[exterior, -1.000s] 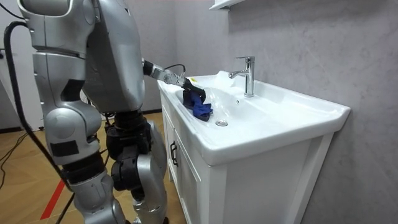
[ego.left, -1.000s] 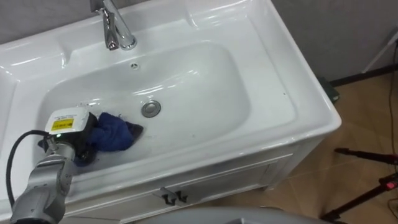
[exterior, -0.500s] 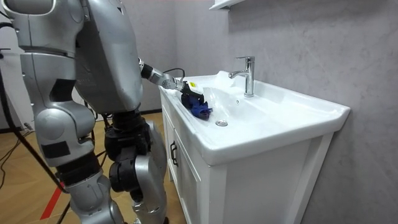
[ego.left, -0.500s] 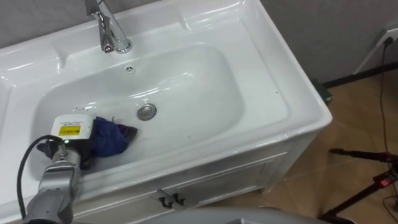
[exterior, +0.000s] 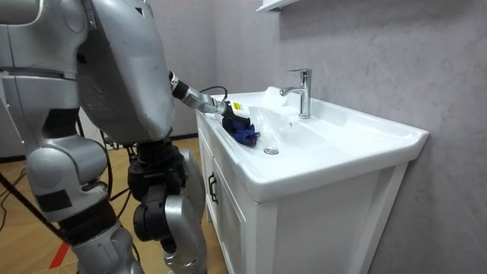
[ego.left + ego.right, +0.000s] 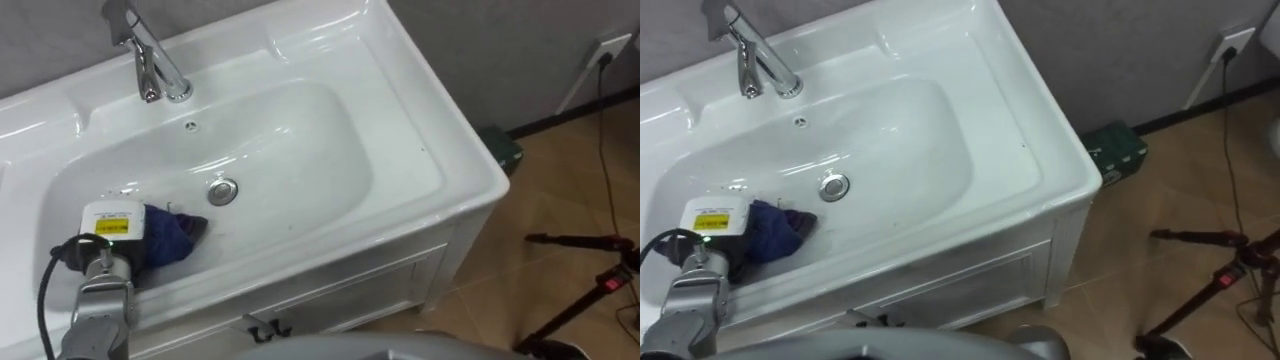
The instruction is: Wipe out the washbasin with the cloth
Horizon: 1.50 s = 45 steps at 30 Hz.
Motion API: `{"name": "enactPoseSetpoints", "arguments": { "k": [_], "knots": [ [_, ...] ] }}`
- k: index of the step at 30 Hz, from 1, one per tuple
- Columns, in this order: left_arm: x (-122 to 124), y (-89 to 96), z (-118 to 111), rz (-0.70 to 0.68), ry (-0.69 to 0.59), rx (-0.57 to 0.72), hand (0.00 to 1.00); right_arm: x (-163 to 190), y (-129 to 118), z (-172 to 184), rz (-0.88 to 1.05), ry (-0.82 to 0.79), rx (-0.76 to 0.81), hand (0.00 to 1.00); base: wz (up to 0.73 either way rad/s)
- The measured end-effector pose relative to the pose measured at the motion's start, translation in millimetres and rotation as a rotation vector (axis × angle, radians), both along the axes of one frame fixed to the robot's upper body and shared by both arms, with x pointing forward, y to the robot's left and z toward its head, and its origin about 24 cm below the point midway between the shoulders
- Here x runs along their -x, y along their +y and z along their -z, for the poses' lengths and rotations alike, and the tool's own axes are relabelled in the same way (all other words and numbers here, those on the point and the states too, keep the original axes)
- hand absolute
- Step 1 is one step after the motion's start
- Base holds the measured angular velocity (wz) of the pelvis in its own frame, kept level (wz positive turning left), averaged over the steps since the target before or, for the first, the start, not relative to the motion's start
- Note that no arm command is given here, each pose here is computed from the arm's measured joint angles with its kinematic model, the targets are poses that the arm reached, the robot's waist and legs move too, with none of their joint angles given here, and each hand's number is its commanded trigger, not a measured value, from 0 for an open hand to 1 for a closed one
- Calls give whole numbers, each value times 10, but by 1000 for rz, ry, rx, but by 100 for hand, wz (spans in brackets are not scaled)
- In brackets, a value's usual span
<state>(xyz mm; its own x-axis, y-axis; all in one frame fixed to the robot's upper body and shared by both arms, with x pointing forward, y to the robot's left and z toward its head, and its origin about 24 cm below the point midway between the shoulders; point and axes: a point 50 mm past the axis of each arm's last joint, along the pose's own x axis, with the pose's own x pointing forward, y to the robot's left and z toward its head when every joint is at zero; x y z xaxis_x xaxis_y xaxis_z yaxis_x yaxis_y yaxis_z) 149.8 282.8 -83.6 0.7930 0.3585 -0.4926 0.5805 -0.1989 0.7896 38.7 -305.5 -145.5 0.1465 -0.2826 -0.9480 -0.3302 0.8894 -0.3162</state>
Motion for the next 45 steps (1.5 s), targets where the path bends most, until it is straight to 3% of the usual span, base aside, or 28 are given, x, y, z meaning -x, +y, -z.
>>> {"name": "enactPoseSetpoints", "arguments": {
  "k": [7, 18, 21, 36, 45],
  "knots": [
    [-225, -123, -107, 26, -66, 42, 100, -147, 82, 18, -50, -24, -25, 0, 18],
    [-719, -912, -365, 201, -205, 401, 100, -218, 251, 76, -123, -29, -84, 0, 5],
    [-812, -1026, -435, 238, -202, 447, 100, -176, 318, 107, -127, -8, -107, 0, -7],
    [-1076, -1516, -629, 372, -210, 559, 100, -211, 551, 176, -160, -2, -164, 0, 3],
    [-1108, -1585, -663, 403, -215, 562, 100, -96, 601, 205, -176, 45, -172, 0, -10]
  ]
}}
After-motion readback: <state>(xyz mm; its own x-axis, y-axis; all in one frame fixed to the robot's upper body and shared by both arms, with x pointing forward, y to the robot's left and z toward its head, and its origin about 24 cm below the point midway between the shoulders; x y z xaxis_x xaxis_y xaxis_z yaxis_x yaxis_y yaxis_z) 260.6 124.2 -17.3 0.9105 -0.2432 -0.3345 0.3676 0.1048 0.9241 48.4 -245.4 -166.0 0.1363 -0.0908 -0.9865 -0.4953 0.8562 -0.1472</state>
